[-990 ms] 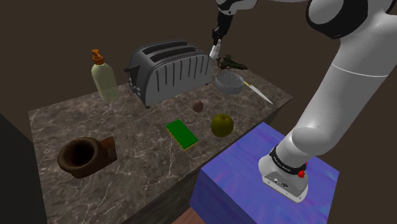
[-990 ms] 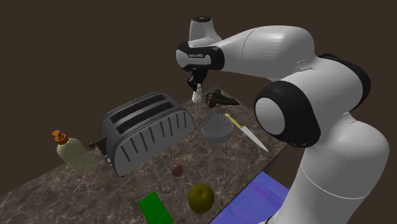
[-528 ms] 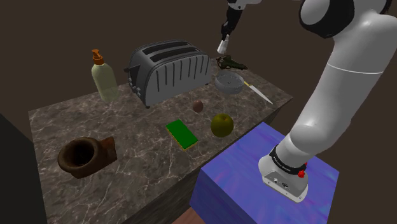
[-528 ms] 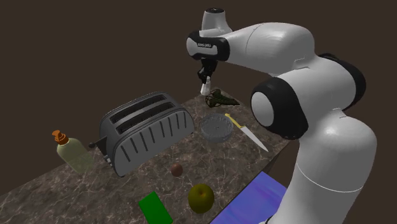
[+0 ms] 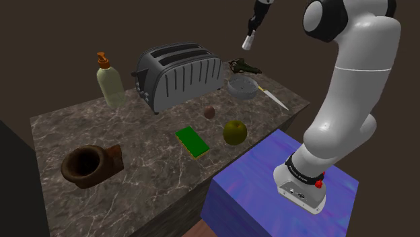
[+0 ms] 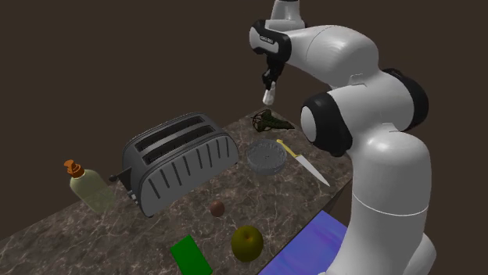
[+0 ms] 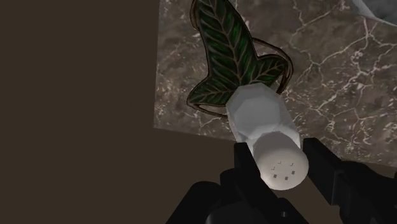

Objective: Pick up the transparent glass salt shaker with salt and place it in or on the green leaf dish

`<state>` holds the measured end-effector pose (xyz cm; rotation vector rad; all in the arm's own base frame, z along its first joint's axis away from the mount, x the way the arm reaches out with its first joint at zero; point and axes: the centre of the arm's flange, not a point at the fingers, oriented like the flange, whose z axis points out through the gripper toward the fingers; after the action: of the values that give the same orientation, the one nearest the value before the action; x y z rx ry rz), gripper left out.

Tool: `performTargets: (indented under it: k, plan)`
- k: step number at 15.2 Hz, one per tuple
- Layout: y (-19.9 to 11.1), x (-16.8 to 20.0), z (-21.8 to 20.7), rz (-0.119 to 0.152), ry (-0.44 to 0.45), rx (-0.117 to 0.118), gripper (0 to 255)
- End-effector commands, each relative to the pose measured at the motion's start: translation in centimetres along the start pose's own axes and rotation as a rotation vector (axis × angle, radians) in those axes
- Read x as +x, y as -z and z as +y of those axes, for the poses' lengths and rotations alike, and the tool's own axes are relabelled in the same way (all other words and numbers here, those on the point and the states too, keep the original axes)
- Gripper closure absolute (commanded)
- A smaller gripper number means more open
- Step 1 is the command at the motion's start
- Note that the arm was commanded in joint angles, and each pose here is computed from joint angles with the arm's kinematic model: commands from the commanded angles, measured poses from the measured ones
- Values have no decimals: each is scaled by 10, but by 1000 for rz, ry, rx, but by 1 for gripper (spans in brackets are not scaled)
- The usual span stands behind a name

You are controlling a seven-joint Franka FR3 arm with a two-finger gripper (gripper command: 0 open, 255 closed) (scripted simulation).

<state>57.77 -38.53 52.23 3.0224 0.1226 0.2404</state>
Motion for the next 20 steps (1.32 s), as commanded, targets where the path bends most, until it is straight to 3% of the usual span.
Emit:
performTargets:
  k: [1,20]
  plan:
    - [4,-4,36,0,2,0,255]
    - [-95,-20,25,0,2,0,255]
